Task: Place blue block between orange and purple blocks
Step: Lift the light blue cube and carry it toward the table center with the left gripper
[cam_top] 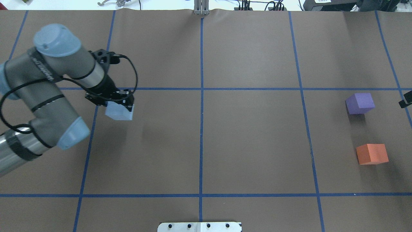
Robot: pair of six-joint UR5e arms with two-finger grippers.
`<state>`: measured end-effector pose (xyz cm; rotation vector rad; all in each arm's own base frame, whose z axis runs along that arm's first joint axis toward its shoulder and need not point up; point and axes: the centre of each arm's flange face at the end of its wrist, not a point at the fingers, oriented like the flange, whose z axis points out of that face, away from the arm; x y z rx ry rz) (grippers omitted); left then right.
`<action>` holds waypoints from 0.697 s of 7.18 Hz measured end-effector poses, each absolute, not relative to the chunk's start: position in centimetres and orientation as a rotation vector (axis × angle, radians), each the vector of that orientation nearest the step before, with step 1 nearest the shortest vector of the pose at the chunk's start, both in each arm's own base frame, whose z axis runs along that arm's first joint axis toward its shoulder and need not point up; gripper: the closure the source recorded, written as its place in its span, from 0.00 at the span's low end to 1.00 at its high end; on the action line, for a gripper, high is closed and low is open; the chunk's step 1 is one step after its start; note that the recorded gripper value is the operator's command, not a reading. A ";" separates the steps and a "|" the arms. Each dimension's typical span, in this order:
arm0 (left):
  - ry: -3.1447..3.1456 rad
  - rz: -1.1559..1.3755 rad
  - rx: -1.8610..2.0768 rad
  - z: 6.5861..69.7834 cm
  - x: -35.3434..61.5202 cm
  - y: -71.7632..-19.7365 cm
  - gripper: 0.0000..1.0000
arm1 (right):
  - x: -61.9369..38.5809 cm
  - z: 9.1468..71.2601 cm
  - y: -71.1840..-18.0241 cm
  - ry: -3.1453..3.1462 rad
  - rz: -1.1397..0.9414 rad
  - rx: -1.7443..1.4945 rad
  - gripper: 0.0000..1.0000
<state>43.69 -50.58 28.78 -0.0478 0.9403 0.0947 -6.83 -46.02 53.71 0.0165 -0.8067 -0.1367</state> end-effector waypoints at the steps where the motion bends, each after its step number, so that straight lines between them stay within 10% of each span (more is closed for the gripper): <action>1: 0.941 0.077 -0.047 23.0 49.5 -50.4 1.00 | -7.2 53.8 -46.0 -0.808 -0.141 0.015 0.00; 4: 0.890 0.031 -0.029 10.5 65.9 -48.4 1.00 | -8.1 53.8 -45.9 -0.809 -0.158 0.007 0.00; 5: 0.872 0.026 0.015 9.2 70.3 -46.5 0.81 | -8.4 53.8 -45.8 -0.812 -0.165 0.008 0.00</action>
